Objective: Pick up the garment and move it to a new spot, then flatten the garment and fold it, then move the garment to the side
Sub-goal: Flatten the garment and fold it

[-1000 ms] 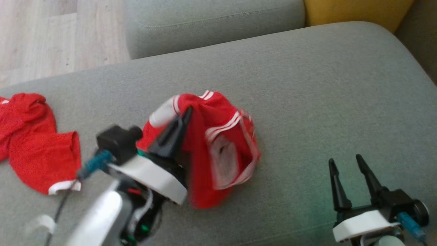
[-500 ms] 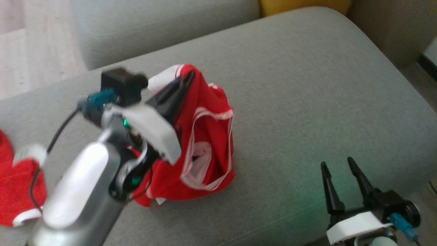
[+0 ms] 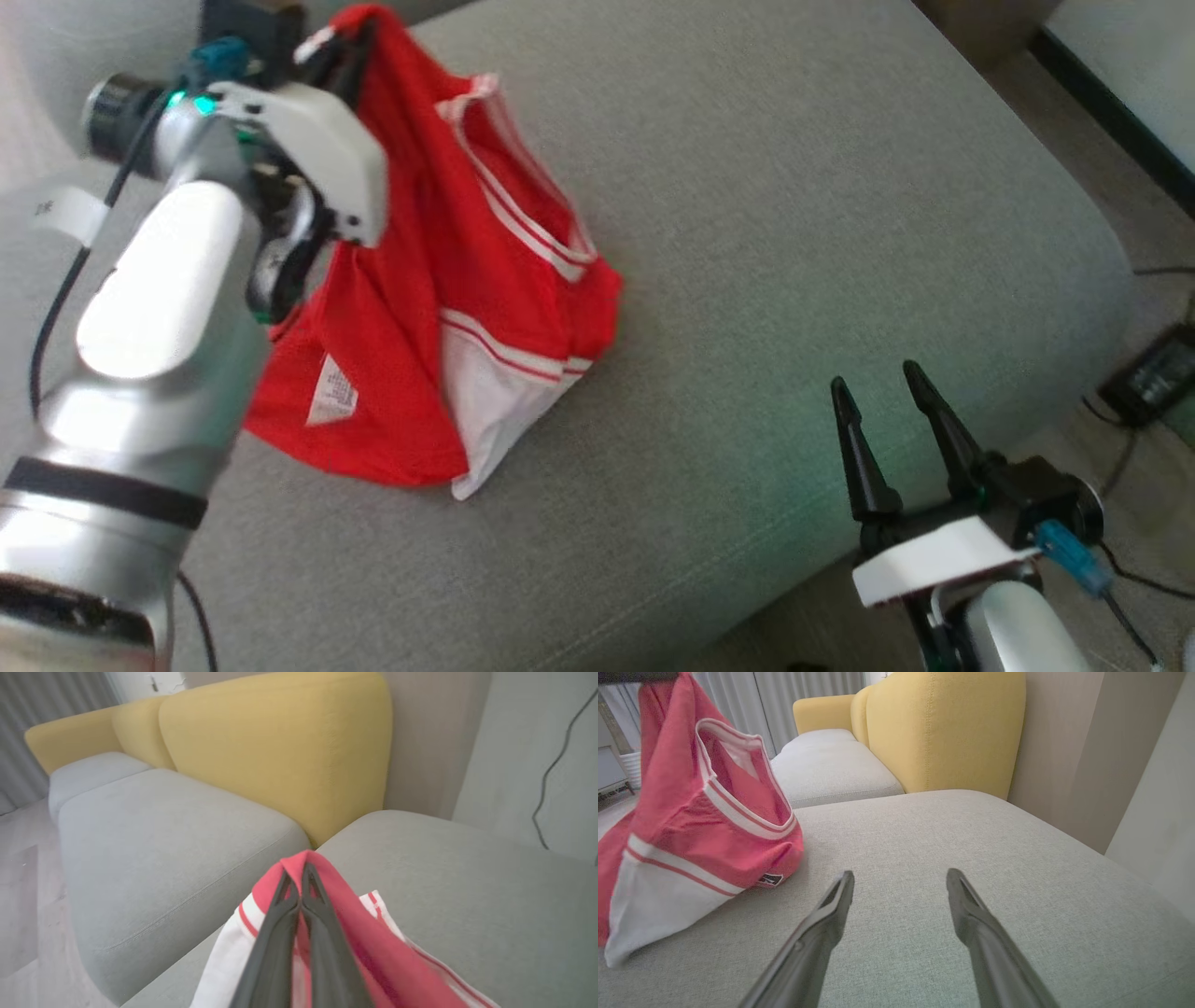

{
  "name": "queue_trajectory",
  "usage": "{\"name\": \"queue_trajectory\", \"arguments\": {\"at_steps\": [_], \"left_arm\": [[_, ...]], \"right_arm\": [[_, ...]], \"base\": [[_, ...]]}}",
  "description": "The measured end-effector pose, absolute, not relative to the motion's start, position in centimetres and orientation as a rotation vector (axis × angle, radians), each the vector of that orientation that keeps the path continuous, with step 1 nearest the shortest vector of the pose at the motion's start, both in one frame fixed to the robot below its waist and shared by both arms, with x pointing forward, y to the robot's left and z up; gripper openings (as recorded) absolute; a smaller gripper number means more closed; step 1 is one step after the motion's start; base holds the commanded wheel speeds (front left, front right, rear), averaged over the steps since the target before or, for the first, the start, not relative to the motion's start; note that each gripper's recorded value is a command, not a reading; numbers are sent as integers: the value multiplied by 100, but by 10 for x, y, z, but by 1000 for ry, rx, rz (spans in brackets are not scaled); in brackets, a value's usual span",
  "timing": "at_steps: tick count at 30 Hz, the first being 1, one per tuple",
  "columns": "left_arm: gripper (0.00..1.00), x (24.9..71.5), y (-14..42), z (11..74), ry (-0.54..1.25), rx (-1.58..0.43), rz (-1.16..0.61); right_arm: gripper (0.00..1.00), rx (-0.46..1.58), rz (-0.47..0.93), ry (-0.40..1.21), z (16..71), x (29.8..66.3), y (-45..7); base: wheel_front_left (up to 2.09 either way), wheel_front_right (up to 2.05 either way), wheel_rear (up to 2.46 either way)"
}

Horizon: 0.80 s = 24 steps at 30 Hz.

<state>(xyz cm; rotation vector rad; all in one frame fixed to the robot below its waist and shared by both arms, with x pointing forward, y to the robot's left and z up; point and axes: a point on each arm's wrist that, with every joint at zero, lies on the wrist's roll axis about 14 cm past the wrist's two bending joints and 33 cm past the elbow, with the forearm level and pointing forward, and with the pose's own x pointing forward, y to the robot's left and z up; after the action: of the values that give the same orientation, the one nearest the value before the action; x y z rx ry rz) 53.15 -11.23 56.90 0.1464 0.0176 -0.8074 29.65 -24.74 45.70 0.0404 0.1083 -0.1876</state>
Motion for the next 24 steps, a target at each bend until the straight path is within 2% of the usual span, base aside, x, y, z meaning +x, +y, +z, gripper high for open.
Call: {"name": "queue_trajectory", "arguments": {"at_steps": [1,2,7,14,24], "left_arm": [[48,538,-110,559,35,159,-794],[100,543,-107,548,52,170,-781],[100,550,-93,525,75,139,-734],[100,538,-81,547,30,-51,-691],[100,434,-41,472,221,-214,-583]], "right_arm": [[100,39,-193,110,457,297,-249],[100,38,-197,112,457,298,-250],[100,40,-198,119,454,300,-250],[100,54,-169,94,459,308,-242],[100,63,-105,98,454,307,-223]], "base": [[0,0,0],[0,0,0],[0,0,0],[0,0,0],[0,0,0]]}}
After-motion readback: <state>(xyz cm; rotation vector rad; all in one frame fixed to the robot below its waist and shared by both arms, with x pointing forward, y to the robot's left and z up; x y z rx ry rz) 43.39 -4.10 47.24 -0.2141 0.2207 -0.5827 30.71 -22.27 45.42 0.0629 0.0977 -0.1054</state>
